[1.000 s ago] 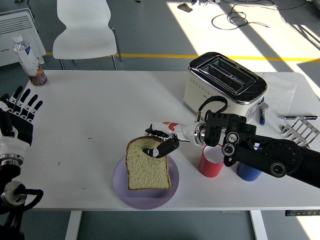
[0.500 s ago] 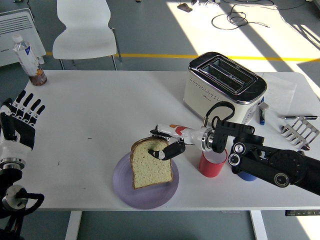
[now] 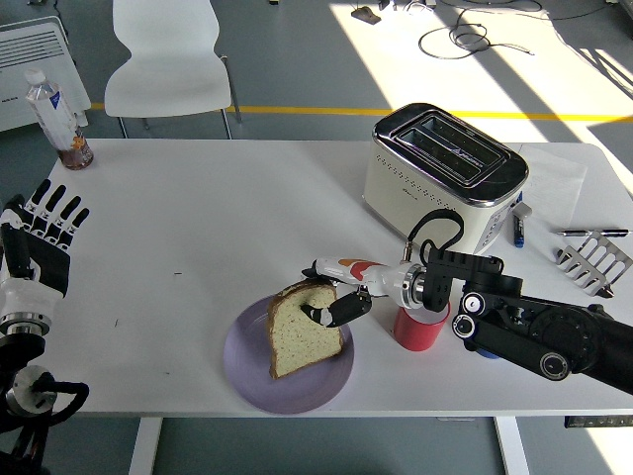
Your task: Push plate across desktop,pick up the break from the machine,place the break in the plate
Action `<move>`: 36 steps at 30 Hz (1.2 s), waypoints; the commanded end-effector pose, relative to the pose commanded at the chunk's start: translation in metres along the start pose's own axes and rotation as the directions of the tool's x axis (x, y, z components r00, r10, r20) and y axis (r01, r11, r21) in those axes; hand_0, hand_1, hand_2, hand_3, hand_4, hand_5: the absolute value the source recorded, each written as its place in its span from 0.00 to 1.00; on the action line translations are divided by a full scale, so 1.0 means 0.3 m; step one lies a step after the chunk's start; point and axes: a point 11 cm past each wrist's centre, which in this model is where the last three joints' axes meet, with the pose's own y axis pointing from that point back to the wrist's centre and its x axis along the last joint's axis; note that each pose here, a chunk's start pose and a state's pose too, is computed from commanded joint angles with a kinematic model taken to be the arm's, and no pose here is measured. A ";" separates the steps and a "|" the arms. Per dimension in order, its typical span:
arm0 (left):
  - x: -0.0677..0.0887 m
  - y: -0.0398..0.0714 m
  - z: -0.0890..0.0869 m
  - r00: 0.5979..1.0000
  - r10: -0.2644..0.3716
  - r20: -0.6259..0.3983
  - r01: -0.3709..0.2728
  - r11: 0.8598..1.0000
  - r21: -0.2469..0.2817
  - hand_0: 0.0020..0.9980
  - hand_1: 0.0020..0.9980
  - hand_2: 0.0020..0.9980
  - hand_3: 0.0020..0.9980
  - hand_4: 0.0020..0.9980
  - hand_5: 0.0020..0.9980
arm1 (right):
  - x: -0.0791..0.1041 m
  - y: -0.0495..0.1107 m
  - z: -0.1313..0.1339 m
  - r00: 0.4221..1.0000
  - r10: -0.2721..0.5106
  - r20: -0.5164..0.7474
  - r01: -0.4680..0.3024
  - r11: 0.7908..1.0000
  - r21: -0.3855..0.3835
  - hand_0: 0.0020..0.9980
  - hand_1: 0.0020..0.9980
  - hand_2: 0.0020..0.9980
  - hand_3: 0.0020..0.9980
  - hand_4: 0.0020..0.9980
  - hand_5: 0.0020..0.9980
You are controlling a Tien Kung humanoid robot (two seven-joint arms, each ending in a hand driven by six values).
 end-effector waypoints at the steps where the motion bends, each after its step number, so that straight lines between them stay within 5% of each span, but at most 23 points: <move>1: 0.000 0.000 0.000 1.000 0.000 0.000 0.000 1.000 0.000 0.76 0.81 0.88 0.86 0.49 1.00 | 0.000 -0.001 0.002 1.000 0.001 0.002 -0.001 1.000 -0.001 0.57 0.62 0.68 0.72 0.43 0.26; 10: -0.002 -0.002 0.006 1.000 0.005 -0.010 -0.005 1.000 -0.013 0.76 0.80 0.87 0.86 0.49 1.00 | -0.002 -0.012 0.035 1.000 0.001 -0.003 -0.001 1.000 -0.024 0.64 0.69 0.76 0.80 0.47 0.27; 12: -0.003 -0.003 0.005 1.000 0.005 -0.012 -0.005 1.000 -0.014 0.76 0.80 0.87 0.86 0.49 1.00 | 0.005 -0.013 0.036 1.000 0.013 -0.012 -0.014 1.000 -0.022 0.64 0.69 0.76 0.80 0.47 0.27; 13: -0.004 -0.003 0.005 1.000 0.005 -0.013 -0.005 1.000 -0.014 0.76 0.80 0.87 0.86 0.49 1.00 | 0.009 -0.014 0.037 1.000 0.021 -0.019 -0.021 1.000 -0.022 0.73 0.75 0.83 0.85 0.50 0.26; 18: -0.008 -0.005 0.006 1.000 0.004 -0.018 -0.004 1.000 -0.019 0.76 0.80 0.87 0.86 0.49 1.00 | 0.039 -0.014 0.036 0.995 0.082 -0.050 -0.082 0.997 -0.006 0.73 0.75 0.83 0.85 0.50 0.26; 19: -0.008 -0.005 0.007 1.000 0.004 -0.018 -0.004 1.000 -0.020 0.76 0.80 0.87 0.85 0.49 1.00 | 0.046 -0.013 0.033 0.994 0.095 -0.055 -0.095 0.995 -0.001 0.77 0.78 0.91 0.91 0.52 0.26; 36: -0.004 -0.012 0.023 1.000 0.011 -0.022 -0.011 0.999 -0.035 0.75 0.80 0.87 0.85 0.49 1.00 | 0.157 0.026 -0.026 0.969 0.246 0.006 -0.246 0.966 0.083 0.77 0.79 0.88 0.88 0.54 0.28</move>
